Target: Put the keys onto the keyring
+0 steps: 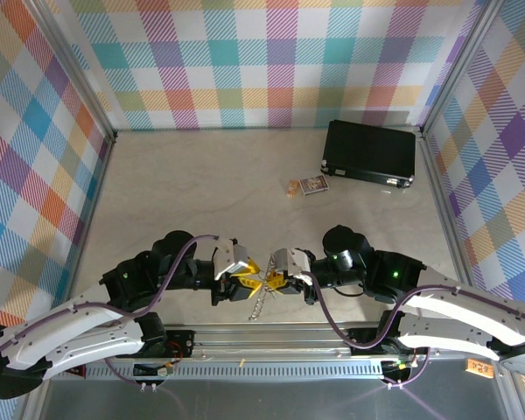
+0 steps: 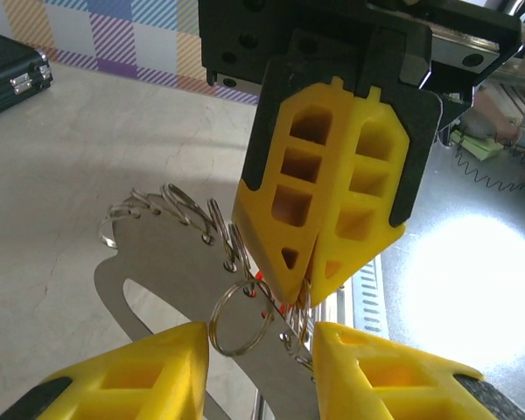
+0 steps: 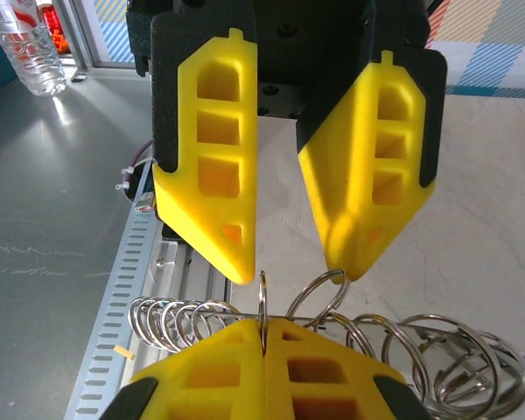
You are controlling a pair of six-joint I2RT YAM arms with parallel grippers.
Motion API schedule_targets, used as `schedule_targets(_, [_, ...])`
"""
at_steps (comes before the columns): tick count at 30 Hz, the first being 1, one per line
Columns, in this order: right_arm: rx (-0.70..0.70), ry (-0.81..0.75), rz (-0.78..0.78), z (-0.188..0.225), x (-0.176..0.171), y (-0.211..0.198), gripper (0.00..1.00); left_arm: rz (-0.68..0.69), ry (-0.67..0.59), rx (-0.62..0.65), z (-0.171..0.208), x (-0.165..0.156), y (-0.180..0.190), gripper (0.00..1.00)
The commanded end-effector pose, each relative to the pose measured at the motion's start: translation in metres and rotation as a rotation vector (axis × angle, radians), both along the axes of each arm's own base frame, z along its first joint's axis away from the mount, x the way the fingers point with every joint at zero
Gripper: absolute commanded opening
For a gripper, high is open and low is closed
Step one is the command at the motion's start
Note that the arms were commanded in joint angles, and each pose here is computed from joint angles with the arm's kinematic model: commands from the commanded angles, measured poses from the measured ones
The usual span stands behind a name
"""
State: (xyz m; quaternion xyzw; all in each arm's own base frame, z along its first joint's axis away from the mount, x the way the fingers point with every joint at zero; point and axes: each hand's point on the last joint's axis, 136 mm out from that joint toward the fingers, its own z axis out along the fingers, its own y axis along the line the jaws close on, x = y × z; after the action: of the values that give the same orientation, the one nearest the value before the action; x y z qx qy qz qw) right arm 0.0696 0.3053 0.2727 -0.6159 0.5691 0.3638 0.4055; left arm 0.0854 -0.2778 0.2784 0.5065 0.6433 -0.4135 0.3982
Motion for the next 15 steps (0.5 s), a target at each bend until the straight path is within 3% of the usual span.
schedule_targets(1, [0.062, -0.031, 0.026, 0.0237, -0.0019, 0.0012, 0.00, -0.057, -0.047, -0.041, 0.0204, -0.0077, -0.0045, 0.37])
schedule_targets(10, [0.056, -0.026, 0.000, 0.0218, 0.0028, -0.0002, 0.00, -0.063, -0.057, -0.039, 0.0196, -0.0075, -0.0055, 0.29])
schedule_targets(15, [0.052, -0.024, -0.013, 0.0207, 0.0056, -0.0013, 0.00, -0.042, -0.063, -0.039, 0.0185, -0.0084, 0.0018, 0.35])
